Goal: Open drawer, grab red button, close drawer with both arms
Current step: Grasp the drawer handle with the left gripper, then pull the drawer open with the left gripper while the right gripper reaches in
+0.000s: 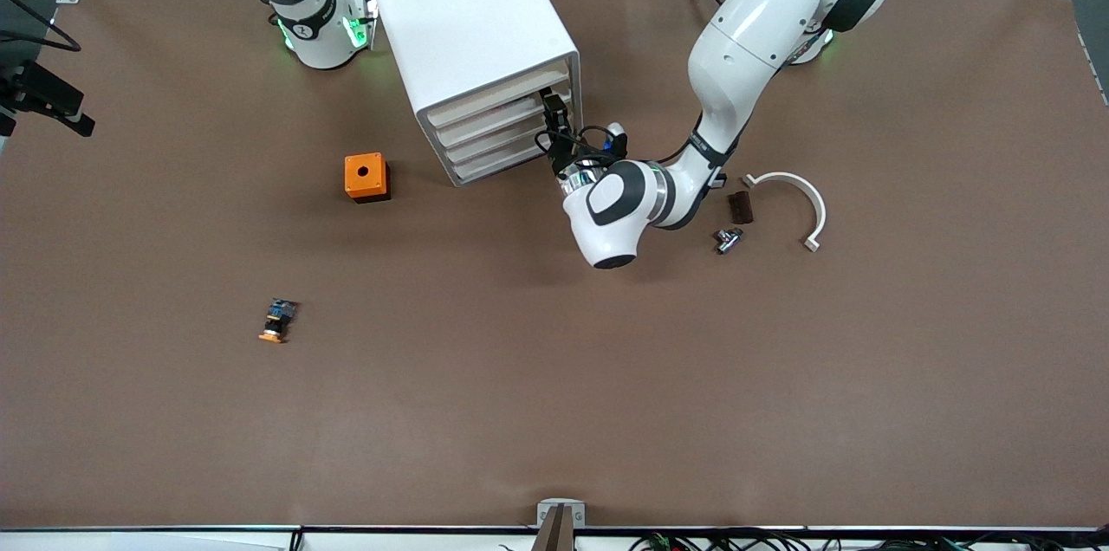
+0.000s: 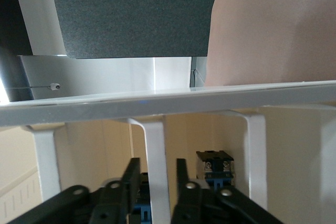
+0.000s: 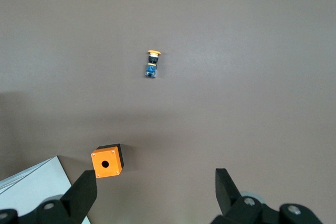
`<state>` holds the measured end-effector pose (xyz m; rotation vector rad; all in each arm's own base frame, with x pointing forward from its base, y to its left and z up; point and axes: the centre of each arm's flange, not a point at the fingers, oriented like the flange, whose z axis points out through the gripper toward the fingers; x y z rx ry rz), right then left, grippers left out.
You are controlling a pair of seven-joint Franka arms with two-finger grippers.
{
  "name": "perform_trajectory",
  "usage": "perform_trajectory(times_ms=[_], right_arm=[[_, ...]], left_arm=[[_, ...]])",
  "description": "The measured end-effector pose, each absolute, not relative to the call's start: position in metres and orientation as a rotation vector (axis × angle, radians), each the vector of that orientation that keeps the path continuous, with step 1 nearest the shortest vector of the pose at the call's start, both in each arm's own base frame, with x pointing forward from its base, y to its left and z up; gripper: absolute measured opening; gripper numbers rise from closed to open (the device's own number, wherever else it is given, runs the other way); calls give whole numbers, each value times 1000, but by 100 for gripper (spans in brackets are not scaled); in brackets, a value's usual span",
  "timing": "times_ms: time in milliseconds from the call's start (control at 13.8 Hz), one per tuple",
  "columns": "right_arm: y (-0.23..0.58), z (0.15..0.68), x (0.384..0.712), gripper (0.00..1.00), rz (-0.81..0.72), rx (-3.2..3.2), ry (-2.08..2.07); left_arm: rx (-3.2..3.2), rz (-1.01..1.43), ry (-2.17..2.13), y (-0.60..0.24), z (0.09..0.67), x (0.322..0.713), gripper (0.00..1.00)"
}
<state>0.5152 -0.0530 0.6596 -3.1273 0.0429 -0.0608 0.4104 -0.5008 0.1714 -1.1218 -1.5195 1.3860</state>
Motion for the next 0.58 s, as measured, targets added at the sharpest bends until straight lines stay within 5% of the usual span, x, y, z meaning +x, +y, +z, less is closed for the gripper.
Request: perform_trajectory(times_ms=[582], right_arm=[[-55,575,565,100,133,-3140,49]], left_arm=[[-1118,1376,-1514,-503,167,406,15]])
